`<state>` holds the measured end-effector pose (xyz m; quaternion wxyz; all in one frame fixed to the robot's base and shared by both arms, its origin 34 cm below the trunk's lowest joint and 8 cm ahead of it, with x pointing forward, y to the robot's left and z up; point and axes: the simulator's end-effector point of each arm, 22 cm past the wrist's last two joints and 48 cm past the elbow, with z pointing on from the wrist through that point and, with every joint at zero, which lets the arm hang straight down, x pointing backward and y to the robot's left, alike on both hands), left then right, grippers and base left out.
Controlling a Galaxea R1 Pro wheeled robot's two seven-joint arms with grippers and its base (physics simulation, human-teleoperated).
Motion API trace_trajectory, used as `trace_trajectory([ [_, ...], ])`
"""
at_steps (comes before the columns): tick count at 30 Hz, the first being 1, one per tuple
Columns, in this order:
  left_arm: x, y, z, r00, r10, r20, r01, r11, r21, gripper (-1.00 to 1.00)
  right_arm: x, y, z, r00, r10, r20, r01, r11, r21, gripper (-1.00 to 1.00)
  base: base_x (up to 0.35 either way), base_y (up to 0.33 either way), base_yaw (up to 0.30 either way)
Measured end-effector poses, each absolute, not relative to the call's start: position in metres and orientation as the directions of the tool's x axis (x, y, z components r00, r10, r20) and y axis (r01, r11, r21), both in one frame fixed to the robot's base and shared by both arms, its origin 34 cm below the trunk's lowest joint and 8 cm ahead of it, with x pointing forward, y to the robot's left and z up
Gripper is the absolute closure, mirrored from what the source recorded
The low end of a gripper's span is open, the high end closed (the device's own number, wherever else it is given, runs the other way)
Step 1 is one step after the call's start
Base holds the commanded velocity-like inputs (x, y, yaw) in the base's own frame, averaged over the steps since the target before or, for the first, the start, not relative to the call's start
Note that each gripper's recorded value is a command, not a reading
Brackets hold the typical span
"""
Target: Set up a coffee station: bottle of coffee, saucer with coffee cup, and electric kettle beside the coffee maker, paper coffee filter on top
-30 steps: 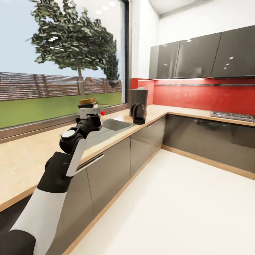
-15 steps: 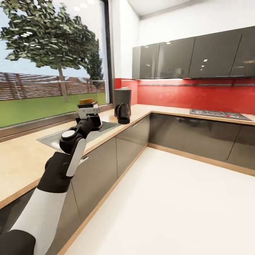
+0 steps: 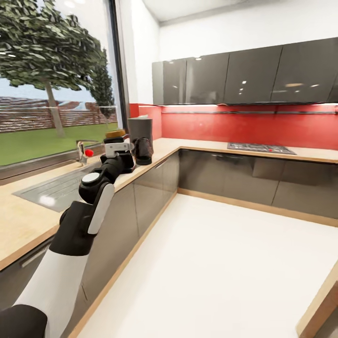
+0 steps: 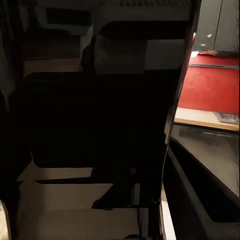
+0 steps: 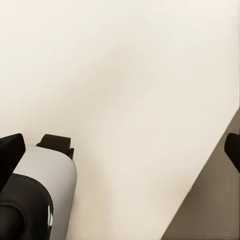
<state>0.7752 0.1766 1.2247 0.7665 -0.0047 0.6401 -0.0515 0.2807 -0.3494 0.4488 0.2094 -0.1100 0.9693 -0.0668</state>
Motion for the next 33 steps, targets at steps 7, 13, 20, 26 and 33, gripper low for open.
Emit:
trace_trajectory([
  [7,0.7746,0.1765,1.2253,0.176,-0.085,-0.981,0.073,0.995,-0.073,1.00,0.2803,-0.3491,0.4488,-0.888,-0.243,-0.391,-0.188,0.966,-0.175,-1.00,0.193,0.000,-0.124],
  [13,0.7745,0.1765,1.2253,0.176,-0.085,-0.981,0.073,0.995,-0.073,1.00,0.2791,-0.3489,0.4484,-0.887,-0.254,-0.386,-0.199,0.964,-0.177,-1.00,0.317,0.000,-0.008],
  [20,0.7745,0.1758,1.2252,0.176,-0.084,-0.981,0.074,0.995,-0.072,1.00,0.2790,-0.3486,0.4484,-0.886,-0.259,-0.385,-0.204,0.963,-0.178,-1.00,0.325,0.000,-0.049],
  [26,0.7745,0.1757,1.2252,0.176,-0.084,-0.981,0.075,0.995,-0.072,1.00,0.2790,-0.3488,0.4484,-0.886,-0.259,-0.385,-0.204,0.963,-0.178,-1.00,0.326,0.000,-0.222],
  [33,0.7743,0.1757,1.2252,0.177,-0.085,-0.981,0.074,0.995,-0.072,1.00,0.2790,-0.3487,0.4484,-0.886,-0.259,-0.385,-0.204,0.963,-0.178,-1.00,0.322,0.000,-0.253],
])
